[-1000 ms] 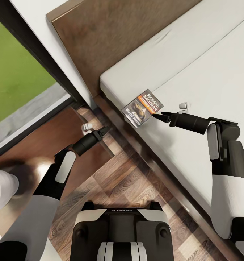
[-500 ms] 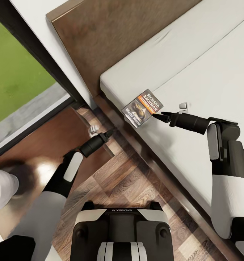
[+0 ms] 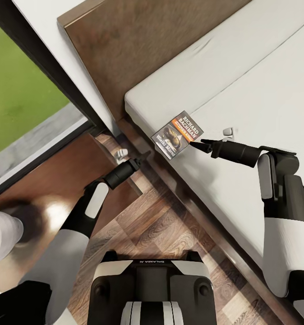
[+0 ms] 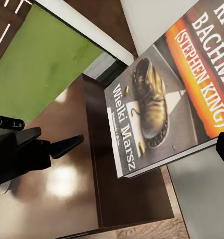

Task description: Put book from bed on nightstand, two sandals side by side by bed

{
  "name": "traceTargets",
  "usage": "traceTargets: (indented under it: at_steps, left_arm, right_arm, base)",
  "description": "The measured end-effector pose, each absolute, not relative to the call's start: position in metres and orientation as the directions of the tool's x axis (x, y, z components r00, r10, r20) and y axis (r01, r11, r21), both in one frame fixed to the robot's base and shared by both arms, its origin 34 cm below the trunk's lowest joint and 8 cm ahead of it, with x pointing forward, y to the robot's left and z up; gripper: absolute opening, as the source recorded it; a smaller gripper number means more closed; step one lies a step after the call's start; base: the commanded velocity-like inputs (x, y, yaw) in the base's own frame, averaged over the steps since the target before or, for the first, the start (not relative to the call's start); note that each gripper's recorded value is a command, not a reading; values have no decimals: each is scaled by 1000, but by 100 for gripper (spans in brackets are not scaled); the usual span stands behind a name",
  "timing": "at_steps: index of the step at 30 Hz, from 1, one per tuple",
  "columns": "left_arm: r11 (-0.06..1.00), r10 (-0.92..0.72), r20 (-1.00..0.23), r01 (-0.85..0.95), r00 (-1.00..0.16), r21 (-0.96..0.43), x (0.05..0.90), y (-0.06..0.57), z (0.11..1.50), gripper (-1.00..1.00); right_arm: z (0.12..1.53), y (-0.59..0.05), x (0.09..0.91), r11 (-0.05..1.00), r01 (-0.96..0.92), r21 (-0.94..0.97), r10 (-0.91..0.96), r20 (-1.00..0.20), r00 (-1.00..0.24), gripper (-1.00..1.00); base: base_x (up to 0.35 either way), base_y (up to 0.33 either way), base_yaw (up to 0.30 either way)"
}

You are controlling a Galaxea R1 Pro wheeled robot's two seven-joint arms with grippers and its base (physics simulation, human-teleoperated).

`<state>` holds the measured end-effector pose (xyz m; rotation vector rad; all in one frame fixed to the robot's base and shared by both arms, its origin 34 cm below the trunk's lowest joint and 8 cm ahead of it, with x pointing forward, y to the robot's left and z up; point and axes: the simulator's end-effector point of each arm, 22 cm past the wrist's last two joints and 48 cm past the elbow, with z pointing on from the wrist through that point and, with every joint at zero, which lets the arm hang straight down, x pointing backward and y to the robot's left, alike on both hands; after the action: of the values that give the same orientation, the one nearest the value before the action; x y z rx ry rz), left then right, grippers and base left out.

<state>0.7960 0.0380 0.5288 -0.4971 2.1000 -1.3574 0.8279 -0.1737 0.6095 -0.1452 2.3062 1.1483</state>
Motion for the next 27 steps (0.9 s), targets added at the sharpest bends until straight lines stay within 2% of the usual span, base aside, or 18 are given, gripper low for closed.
traceTargets:
  at_steps: [15, 27]
  left_arm:
    - [421, -582, -241, -34, -777, -906, 808, 36, 509, 100]
    - [471, -604, -322, -1, -729, -882, 844, 71, 513, 100]
  right_arm:
    - [610, -174, 830, 631, -342, 697, 141, -537, -832, 100]
    - [613, -176, 832, 631, -347, 694, 144, -544, -827, 100]
  base:
    - [0, 0, 0]
    - [0, 0, 0]
